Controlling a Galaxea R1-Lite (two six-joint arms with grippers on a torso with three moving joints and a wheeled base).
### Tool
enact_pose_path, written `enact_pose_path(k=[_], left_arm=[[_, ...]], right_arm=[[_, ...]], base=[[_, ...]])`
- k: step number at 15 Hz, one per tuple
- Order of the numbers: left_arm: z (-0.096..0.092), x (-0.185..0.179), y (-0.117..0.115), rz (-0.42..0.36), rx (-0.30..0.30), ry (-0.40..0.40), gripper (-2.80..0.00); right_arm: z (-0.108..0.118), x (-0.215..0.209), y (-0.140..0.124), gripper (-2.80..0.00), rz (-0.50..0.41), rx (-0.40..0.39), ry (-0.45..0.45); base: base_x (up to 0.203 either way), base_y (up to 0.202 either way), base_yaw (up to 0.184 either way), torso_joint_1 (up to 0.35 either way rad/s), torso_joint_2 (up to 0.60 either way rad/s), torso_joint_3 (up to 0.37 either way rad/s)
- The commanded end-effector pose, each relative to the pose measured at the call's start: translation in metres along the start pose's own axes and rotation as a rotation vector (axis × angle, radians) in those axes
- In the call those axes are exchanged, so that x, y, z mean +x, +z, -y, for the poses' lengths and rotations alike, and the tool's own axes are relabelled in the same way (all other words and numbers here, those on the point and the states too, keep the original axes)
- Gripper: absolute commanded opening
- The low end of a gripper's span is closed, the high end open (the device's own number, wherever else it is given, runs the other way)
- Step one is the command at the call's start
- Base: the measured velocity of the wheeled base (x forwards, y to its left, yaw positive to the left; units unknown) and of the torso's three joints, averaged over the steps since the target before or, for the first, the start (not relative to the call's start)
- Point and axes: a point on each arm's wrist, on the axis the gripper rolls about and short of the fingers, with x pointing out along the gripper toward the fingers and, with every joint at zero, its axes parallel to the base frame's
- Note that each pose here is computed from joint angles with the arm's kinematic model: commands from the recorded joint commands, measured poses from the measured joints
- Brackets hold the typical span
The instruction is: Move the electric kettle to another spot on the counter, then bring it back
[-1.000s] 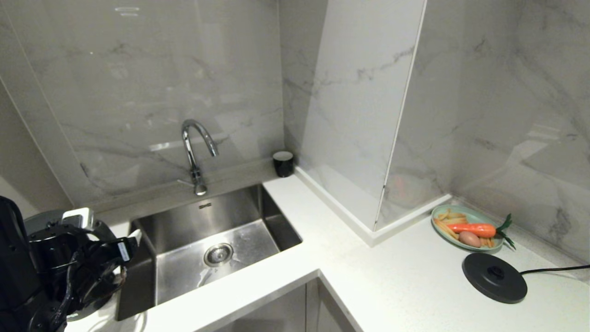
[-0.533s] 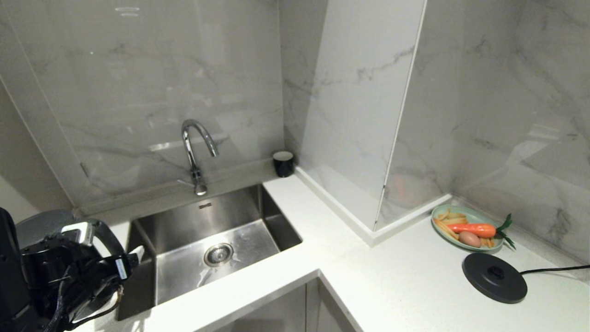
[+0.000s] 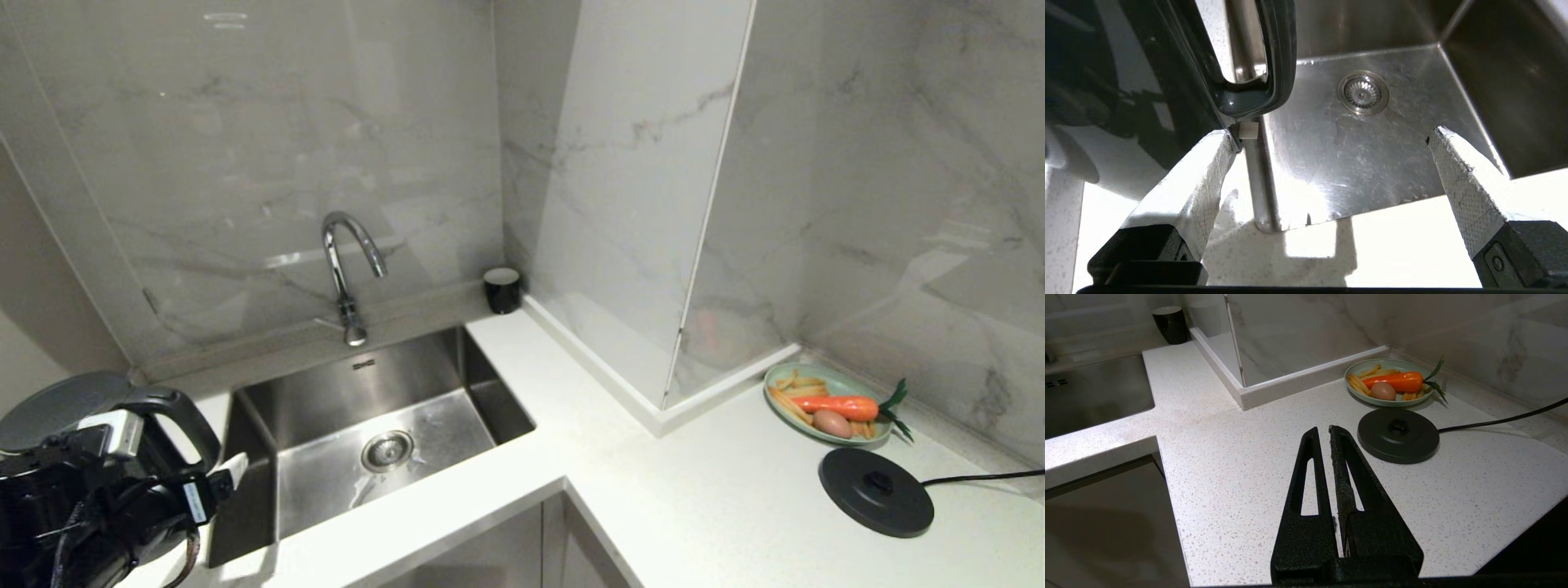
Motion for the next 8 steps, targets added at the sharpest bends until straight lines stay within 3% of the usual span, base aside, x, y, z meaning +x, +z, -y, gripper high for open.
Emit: enact_pose_path(k=[1,5,8], left_arm=[[0.002,-0.014,0.013,0.085,-0.013,-0.012,0.00],[0.022,-0.044,0.039,0.259,0.007,-0.118,0.00],[0.033,-0.071,0.047,0.318,0.022,-0.195,0.00]], right_arm=[[0.000,0.000,0.000,-2.80,0.000,0.000,0.000],[0.000,0.000,0.000,-2.80,0.000,0.000,0.000],[0.000,0.000,0.000,-2.80,0.000,0.000,0.000]], base=[[0.000,0.000,0.000,0.000,0.00,0.000],[0.000,0.000,0.000,0.000,0.00,0.000],[0.000,0.000,0.000,0.000,0.00,0.000]])
